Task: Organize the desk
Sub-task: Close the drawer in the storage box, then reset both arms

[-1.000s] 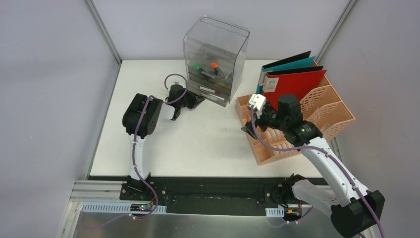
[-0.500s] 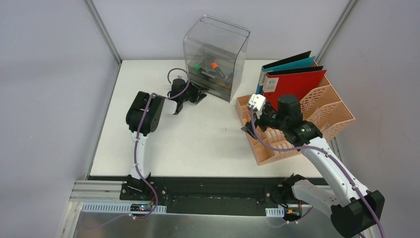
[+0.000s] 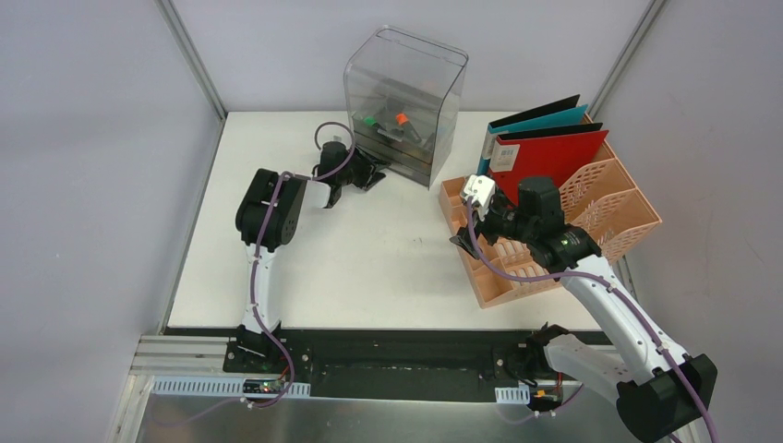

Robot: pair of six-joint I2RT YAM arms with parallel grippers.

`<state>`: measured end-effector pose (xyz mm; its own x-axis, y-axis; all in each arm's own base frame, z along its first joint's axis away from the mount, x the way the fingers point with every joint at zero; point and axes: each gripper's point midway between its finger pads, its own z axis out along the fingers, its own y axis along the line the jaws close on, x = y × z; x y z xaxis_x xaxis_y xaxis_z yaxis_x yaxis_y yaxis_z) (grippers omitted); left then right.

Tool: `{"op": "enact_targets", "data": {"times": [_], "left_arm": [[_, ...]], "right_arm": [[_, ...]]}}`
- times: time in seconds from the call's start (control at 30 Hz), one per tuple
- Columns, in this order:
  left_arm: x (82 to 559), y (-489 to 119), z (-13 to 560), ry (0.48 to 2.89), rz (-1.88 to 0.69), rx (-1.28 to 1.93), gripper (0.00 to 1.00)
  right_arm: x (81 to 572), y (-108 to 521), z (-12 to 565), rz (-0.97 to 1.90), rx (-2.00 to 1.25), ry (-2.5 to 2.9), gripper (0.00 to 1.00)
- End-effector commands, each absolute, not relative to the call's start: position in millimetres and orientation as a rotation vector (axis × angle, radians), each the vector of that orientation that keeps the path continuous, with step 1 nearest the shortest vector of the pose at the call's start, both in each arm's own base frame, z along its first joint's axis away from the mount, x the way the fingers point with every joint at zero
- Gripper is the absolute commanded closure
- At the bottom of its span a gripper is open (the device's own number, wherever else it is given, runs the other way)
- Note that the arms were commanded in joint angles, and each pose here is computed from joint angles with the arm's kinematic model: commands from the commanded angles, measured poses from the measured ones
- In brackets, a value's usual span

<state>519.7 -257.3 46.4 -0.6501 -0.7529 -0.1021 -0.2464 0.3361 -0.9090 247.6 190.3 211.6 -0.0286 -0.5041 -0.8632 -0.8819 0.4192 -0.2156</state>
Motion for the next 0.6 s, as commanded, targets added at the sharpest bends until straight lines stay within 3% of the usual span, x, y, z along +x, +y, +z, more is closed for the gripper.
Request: {"op": "enact_targets", "data": {"times": [0.0, 0.4, 0.57], "left_arm": [[516, -246, 55, 2.083, -1.237, -0.766, 0.52], [458, -202, 133, 1.963, -1.246, -0.463, 0.5], [432, -171, 192, 1.929, -1.15, -0.382, 0.45]], "right_arm": [[251, 191, 224, 0.452, -1.221, 1.62, 0.0], [240, 186, 237, 0.568, -1.207, 1.614, 0.0], [234, 178, 262, 0.571, -1.175, 1.603, 0.0]]}}
